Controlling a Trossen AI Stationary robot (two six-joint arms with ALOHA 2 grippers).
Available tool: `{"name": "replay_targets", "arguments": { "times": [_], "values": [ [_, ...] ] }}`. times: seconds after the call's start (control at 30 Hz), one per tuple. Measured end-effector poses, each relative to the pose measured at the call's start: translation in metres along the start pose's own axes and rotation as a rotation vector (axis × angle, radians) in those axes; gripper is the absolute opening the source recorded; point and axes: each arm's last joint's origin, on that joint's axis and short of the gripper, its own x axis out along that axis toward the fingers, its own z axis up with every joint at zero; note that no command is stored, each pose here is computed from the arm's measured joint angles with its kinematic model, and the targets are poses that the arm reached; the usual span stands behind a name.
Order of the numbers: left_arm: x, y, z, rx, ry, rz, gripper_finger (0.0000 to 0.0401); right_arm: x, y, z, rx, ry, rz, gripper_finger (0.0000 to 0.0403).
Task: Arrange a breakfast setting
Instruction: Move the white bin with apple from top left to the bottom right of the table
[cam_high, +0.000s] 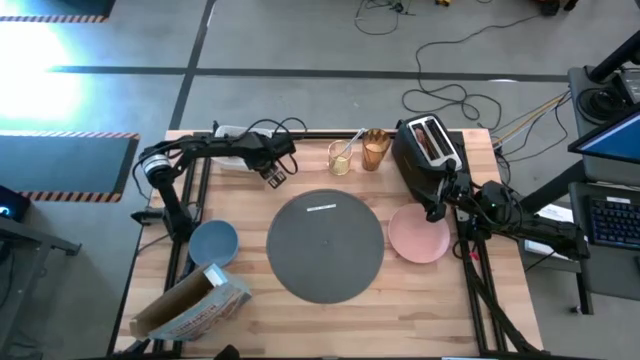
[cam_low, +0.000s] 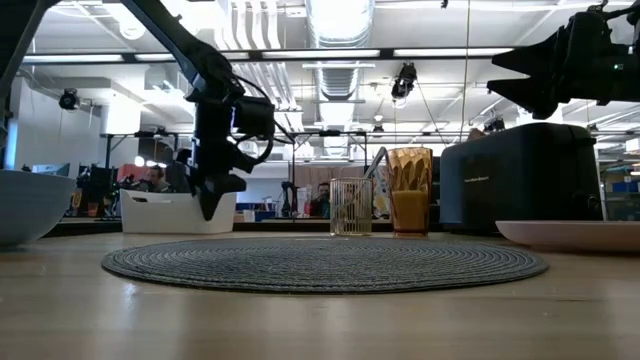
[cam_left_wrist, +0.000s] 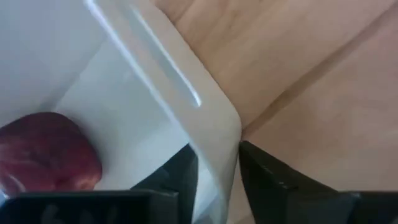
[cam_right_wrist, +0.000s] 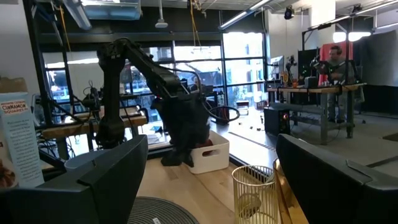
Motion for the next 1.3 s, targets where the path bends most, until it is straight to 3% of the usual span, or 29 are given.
{"name": "replay_targets", "arguments": {
  "times": [0.23, 0.43, 0.57, 0.73, 1.1, 1.3],
  "values": [
    [-0.004, 0.002, -0.001, -0.003, -0.005, -0.003, 0.0007, 0.0, 0.0, 0.0, 0.0, 0.0, 0.0, 0.0345],
    [-0.012, 0.002, -0.003, 0.007, -0.004, -0.069, 0.0005, 0.0, 0.0, 0.0, 0.0, 0.0, -0.001, 0.0345],
    [-0.023, -0.002, -0.006, 0.028, 0.012, -0.231, 0.0002, 0.0, 0.0, 0.0, 0.0, 0.0, 0.0, 0.0345],
    [-0.049, -0.02, -0.007, 0.139, -0.014, -0.388, 0.0002, 0.0, 0.0, 0.0, 0.0, 0.0, 0.0, 0.0345],
    [-0.132, -0.08, -0.006, 0.459, -0.175, -0.468, 0.0, 0.0, 0.0, 0.0, 0.0, 0.0, -0.001, 0.0345],
    [-0.157, -0.114, -0.014, 0.66, -0.259, -0.501, 0.0, 0.0, 0.0, 0.001, 0.001, -0.01, 0.0, 0.0345]
  ]
}}
